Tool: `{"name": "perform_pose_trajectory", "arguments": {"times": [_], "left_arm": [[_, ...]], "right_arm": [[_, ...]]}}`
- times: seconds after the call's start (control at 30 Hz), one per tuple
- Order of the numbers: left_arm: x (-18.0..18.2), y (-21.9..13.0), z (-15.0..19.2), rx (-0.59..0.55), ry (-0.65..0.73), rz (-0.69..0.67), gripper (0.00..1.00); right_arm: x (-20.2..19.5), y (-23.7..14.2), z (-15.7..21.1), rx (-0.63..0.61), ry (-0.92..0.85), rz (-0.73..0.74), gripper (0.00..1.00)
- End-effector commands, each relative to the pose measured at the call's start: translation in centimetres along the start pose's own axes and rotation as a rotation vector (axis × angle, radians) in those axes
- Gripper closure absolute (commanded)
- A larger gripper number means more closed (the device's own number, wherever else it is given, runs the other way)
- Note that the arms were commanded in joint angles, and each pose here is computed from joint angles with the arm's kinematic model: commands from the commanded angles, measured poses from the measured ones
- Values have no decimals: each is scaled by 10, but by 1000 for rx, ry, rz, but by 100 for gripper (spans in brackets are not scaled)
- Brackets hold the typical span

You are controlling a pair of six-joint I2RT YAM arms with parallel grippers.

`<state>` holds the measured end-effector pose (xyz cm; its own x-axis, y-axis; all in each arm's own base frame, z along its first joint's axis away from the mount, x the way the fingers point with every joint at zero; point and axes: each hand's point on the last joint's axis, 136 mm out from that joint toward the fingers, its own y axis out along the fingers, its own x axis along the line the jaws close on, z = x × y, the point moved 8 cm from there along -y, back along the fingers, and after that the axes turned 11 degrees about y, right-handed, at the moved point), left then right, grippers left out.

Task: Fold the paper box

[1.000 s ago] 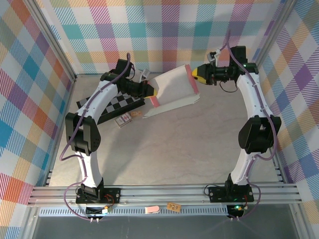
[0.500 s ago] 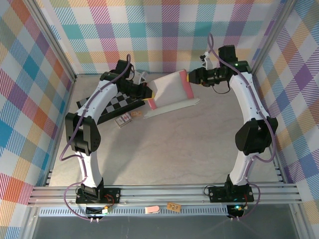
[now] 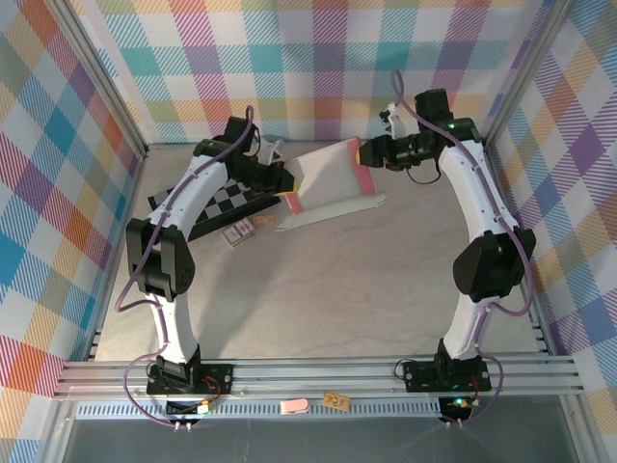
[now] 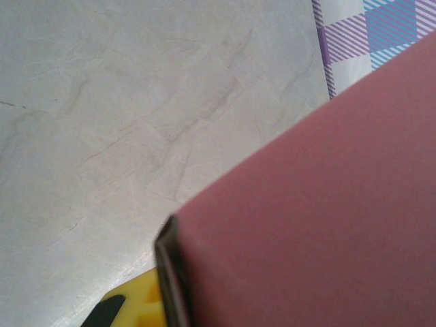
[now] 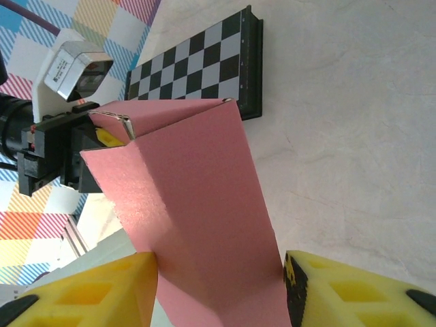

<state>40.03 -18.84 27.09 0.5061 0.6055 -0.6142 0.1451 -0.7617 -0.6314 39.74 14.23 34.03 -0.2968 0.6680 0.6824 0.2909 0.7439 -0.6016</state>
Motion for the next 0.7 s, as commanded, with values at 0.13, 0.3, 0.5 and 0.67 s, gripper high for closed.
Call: {"name": "perform_pose_trajectory", "arguments": {"times": [0.13, 0.3, 0.5, 0.67], "left_arm": [[-36, -15, -12, -60, 121, 71, 100], [-38, -14, -10, -52, 127, 66, 100], [-39, -12, -10, -40, 135, 52, 100], [-41, -9, -10, -31, 143, 27, 100]], "right_arm": [[13, 6, 13, 36, -67, 100, 48], [15, 15, 18, 46, -117, 205, 48], [15, 30, 24, 50, -193, 386, 64], [16, 37, 27, 24, -243, 543, 76]]}}
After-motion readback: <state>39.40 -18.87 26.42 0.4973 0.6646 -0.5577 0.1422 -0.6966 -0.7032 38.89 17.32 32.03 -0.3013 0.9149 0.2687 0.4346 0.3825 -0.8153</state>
